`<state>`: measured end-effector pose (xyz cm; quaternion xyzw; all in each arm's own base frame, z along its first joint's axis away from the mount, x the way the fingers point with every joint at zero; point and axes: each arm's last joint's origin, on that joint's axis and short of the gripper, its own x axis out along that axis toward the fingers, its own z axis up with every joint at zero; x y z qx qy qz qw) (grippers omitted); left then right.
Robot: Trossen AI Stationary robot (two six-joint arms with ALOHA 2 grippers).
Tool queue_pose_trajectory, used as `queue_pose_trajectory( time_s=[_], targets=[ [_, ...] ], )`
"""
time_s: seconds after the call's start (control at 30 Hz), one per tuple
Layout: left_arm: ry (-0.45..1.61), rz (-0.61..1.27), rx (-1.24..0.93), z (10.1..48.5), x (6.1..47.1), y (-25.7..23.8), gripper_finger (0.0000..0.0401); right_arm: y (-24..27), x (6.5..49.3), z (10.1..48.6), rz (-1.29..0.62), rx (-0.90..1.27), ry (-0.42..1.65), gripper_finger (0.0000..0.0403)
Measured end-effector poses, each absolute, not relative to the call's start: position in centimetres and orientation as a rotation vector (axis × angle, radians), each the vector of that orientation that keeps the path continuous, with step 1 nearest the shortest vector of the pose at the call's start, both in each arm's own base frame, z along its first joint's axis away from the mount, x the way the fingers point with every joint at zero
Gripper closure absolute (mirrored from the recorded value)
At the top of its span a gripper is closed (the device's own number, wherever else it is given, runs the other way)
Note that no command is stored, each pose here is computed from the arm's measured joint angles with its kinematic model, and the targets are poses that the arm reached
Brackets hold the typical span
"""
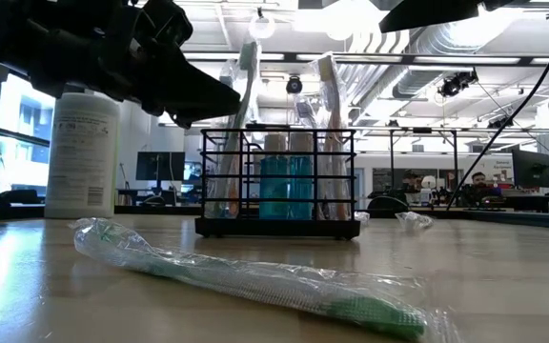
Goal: Pick & Place toothbrushing station
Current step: Put the middle left green toothbrush into the black mesh, then put the bottom green toothbrush into the black mesh
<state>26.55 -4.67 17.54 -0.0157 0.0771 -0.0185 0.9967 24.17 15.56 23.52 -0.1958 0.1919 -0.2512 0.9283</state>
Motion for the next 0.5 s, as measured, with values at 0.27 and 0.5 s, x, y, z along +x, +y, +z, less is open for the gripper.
queue_pose_trajectory(
  time_s=[0.27,0.5],
  targets=[
    [0.151,-0.037,-0.032,17.6,26.5,-4.7,0.0251,15.6,24.2,23.5,-0.515,-0.402,0.393,0.0166],
    [0.133,-0.037,-0.039,18.5,26.1,-4.6,0.0251,15.6,24.2,23.5,-0.515,-0.402,0.394,0.0166]
  ],
)
